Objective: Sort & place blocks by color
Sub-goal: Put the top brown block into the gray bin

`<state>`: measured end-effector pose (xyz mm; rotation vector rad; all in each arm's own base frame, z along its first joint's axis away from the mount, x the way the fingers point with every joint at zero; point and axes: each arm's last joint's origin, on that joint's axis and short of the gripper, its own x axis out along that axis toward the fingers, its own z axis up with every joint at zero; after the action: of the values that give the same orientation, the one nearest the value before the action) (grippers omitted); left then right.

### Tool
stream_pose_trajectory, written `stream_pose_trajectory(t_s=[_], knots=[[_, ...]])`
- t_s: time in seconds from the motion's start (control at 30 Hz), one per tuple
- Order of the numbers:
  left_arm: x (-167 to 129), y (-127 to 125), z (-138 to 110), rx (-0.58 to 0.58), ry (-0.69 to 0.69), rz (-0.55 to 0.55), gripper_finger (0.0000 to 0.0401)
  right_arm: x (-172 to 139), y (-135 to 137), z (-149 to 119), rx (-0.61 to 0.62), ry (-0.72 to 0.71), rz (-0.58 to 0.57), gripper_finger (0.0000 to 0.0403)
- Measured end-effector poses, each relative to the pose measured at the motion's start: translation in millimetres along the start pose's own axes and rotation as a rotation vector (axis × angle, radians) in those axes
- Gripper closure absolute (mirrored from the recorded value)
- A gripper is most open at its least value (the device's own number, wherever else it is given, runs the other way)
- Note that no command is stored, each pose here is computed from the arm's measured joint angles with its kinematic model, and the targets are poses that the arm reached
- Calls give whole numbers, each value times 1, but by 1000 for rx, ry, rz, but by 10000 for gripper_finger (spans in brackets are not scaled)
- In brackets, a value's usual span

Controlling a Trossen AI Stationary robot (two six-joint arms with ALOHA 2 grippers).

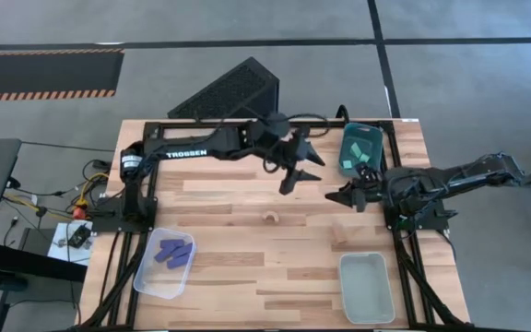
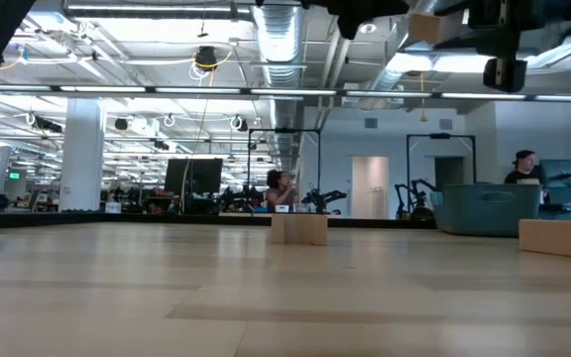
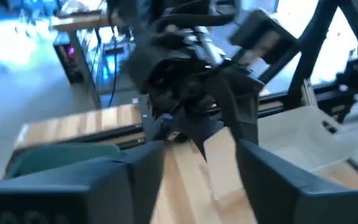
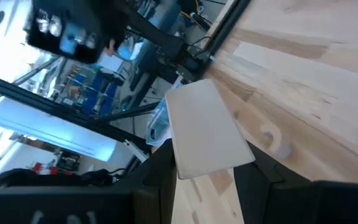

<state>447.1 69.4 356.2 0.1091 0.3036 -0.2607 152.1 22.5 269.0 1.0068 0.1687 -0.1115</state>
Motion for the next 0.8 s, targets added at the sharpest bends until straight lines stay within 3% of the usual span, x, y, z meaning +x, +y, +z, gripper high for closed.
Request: stream_pose_trajectory(t_s=[0.17,0.37,0.63,0.8], knots=[[6,-18,1,126,-2,-105,142,3,6,1,2,31,91,263],[10,-33,1,161,-6,-240,123,4,15,4,-35,24,202,264],[18,-50,10,234,-40,-123,122,5,17,4,-35,36,233,261],[28,-60,7,232,-33,-142,122,9,20,4,-25,43,261,261]])
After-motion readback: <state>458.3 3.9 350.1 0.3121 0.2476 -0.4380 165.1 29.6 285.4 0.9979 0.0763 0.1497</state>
